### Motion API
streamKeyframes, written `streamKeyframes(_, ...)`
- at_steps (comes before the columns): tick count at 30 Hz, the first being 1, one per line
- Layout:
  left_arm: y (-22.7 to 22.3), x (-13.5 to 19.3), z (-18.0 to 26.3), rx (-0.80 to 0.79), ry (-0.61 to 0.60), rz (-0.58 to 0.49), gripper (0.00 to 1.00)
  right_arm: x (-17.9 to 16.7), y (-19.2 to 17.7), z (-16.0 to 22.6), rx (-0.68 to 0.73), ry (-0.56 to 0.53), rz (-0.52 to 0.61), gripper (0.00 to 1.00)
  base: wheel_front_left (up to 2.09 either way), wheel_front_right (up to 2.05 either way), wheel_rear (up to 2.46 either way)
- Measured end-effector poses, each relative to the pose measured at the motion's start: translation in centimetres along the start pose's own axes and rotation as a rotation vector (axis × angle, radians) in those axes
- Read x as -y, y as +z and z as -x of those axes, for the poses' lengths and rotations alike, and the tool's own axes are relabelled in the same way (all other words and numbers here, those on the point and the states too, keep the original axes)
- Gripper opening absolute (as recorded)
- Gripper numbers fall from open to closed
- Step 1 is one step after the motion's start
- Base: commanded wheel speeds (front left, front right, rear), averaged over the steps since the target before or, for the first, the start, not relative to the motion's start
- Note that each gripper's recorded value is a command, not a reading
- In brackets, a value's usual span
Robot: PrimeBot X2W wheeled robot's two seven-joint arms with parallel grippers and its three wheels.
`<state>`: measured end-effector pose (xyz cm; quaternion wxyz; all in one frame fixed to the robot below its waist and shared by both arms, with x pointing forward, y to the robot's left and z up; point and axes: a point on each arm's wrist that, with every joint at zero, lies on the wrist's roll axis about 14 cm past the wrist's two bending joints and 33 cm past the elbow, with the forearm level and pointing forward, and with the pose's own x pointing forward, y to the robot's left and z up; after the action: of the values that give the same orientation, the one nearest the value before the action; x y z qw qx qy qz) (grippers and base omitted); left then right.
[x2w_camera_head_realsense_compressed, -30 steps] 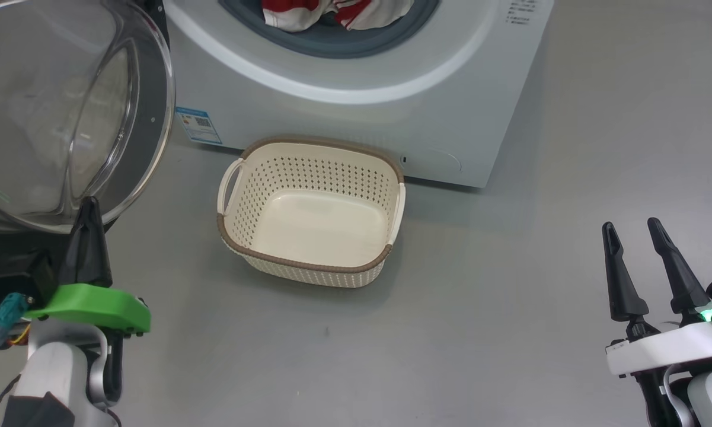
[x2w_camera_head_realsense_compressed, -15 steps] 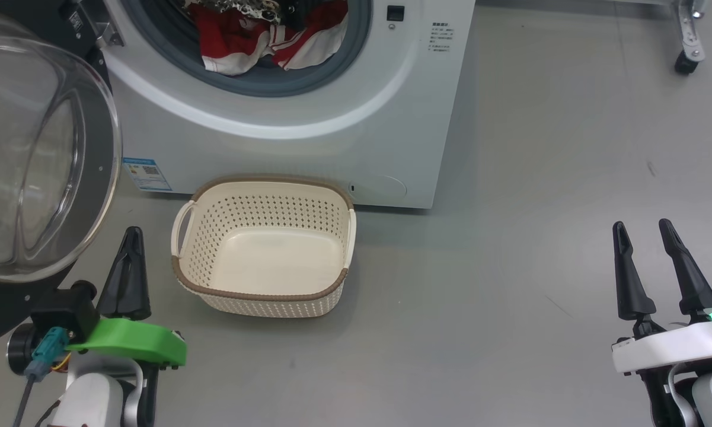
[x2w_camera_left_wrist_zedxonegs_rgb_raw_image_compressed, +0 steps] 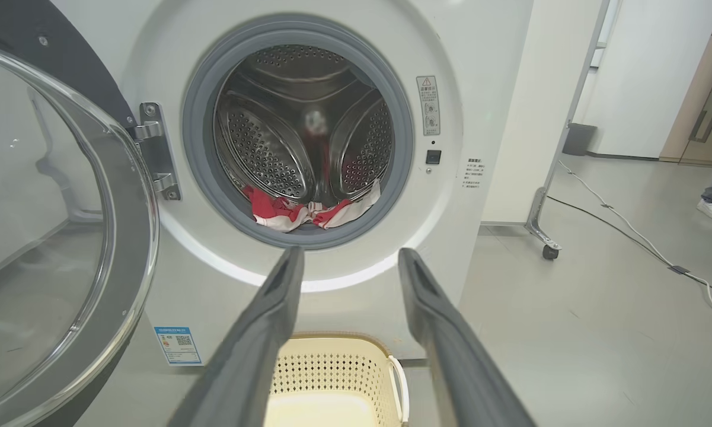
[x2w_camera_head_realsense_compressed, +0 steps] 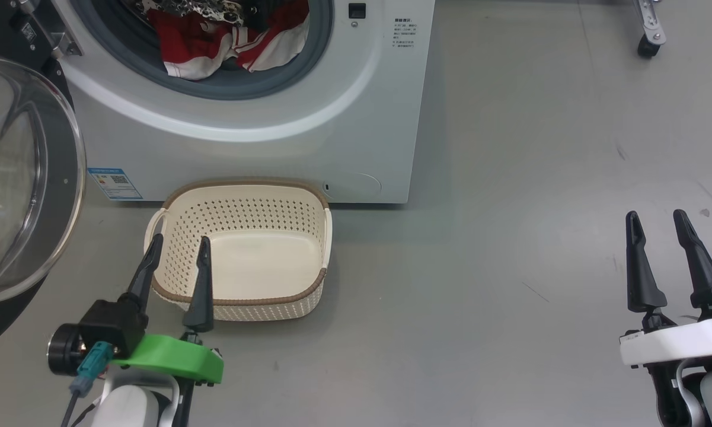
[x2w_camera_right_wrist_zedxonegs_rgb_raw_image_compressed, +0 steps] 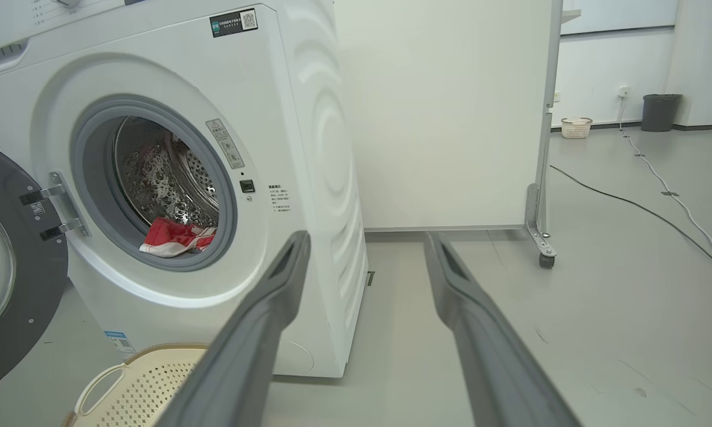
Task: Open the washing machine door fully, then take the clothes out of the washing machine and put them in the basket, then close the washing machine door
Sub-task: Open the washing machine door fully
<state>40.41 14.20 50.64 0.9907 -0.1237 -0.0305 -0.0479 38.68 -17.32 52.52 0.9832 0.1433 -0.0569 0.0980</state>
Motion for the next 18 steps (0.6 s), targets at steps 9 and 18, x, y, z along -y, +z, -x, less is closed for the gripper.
streamKeyframes(9, -1.4, 1.2, 0.3, -0.039, -0.026, 0.011, 1.00, 0.3, -0.2, 0.1, -0.006, -0.011, -0.001, 1.00, 0.00, 0.00, 0.00)
streamKeyframes(18, -1.0, 1.8, 0.1, -0.022, -0.041, -0.004, 1.00, 0.5, -0.5, 0.0, -0.012, -0.017, 0.004, 1.00, 0.00, 0.00, 0.00)
